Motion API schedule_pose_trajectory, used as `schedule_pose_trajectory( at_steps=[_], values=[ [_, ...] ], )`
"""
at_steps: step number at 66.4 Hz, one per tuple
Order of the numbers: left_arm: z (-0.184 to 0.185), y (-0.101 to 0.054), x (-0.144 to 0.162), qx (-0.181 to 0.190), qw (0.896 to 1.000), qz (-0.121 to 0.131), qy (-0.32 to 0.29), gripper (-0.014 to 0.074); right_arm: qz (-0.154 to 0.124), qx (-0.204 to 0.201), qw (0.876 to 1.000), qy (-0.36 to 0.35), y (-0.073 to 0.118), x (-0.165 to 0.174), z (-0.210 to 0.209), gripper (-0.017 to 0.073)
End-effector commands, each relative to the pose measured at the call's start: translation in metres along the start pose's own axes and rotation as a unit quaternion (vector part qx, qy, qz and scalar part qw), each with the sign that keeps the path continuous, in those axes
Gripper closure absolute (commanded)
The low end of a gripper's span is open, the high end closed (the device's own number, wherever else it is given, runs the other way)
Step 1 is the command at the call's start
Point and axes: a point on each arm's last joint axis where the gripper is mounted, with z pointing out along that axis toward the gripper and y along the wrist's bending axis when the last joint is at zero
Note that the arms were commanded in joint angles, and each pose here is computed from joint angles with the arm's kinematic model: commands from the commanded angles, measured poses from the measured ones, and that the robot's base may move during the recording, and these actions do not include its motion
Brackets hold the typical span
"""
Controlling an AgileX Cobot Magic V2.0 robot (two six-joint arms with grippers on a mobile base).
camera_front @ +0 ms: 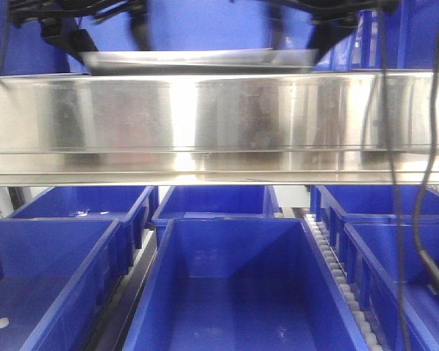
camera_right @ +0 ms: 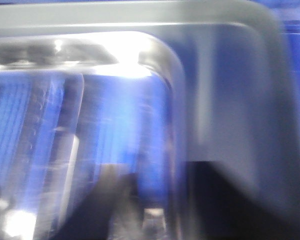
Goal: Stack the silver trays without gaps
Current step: 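Lower the tray into the lower tray and open both grippers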
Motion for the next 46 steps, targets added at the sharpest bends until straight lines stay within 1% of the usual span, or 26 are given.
schedule_pose_trajectory(
  at_steps=[1,7,17,21,24,25,26,28,29,30,31,32,34,35,36,41,46],
  values=[
    [-0.0028,-0.0016,-0.0028,-0.001,1.000,0.010,-0.012,0.0201,0.001,0.000,1.000,-0.015,-0.0045,-0.0068,-0.0051,0.0086],
    [-0.0029,0.0016,-0.0035,-0.019,1.000,0.007,-0.016,0.0201,0.003,0.005,1.000,-0.012,-0.0074,-0.0072,-0.0047,0.0086],
    [-0.0029,0.0019,-0.0037,-0.021,1.000,0.008,-0.017,0.0202,0.003,0.006,1.000,-0.010,-0.0076,-0.0068,-0.0047,0.0130],
    [-0.0029,0.0019,-0.0037,-0.021,1.000,0.008,-0.017,0.0219,0.003,0.006,1.000,-0.010,-0.0076,-0.0068,-0.0047,0.0163],
    [-0.0029,0.0019,-0.0037,-0.021,1.000,0.008,-0.017,0.0270,0.003,0.006,1.000,-0.010,-0.0077,-0.0067,-0.0047,0.0209],
    [-0.0029,0.0019,-0.0037,-0.021,1.000,0.008,-0.017,0.0312,0.003,0.006,1.000,-0.010,-0.0077,-0.0067,-0.0047,0.0230],
    [-0.0029,0.0020,-0.0038,-0.021,1.000,0.009,-0.017,0.0328,0.003,0.007,1.000,-0.009,-0.0078,-0.0066,-0.0047,0.0254],
    [-0.0029,0.0020,-0.0038,-0.021,1.000,0.009,-0.017,0.0416,0.003,0.007,1.000,-0.009,-0.0078,-0.0065,-0.0047,0.0312],
    [-0.0029,0.0020,-0.0038,-0.021,1.000,0.009,-0.017,0.0473,0.003,0.007,1.000,-0.009,-0.0078,-0.0065,-0.0047,0.0344],
    [-0.0029,0.0020,-0.0038,-0.021,1.000,0.009,-0.017,0.0512,0.003,0.007,1.000,-0.009,-0.0078,-0.0065,-0.0047,0.0396],
    [-0.0029,0.0020,-0.0038,-0.021,1.000,0.009,-0.017,0.0531,0.003,0.007,1.000,-0.009,-0.0078,-0.0065,-0.0047,0.0431],
    [-0.0029,0.0020,-0.0038,-0.021,1.000,0.009,-0.017,0.0568,0.003,0.007,1.000,-0.009,-0.0078,-0.0065,-0.0047,0.0466],
    [-0.0029,0.0020,-0.0038,-0.021,1.000,0.010,-0.017,0.0639,0.003,0.007,1.000,-0.009,-0.0078,-0.0065,-0.0047,0.0518],
    [-0.0029,0.0020,-0.0041,-0.021,1.000,0.011,-0.019,0.0626,0.003,0.007,1.000,-0.009,-0.0078,-0.0065,-0.0047,0.0567],
    [-0.0029,0.0019,-0.0045,-0.021,0.999,0.012,-0.021,0.0610,0.003,0.007,1.000,-0.009,-0.0078,-0.0065,-0.0047,0.0594],
    [-0.0029,0.0023,-0.0052,-0.023,0.999,0.016,-0.025,0.0565,0.003,0.007,1.000,-0.009,-0.0078,-0.0065,-0.0047,0.0565],
    [-0.0051,0.0024,-0.0060,-0.023,0.999,0.016,-0.027,0.0571,0.004,0.006,1.000,-0.011,-0.0082,-0.0072,-0.0088,0.0559]
  ],
)
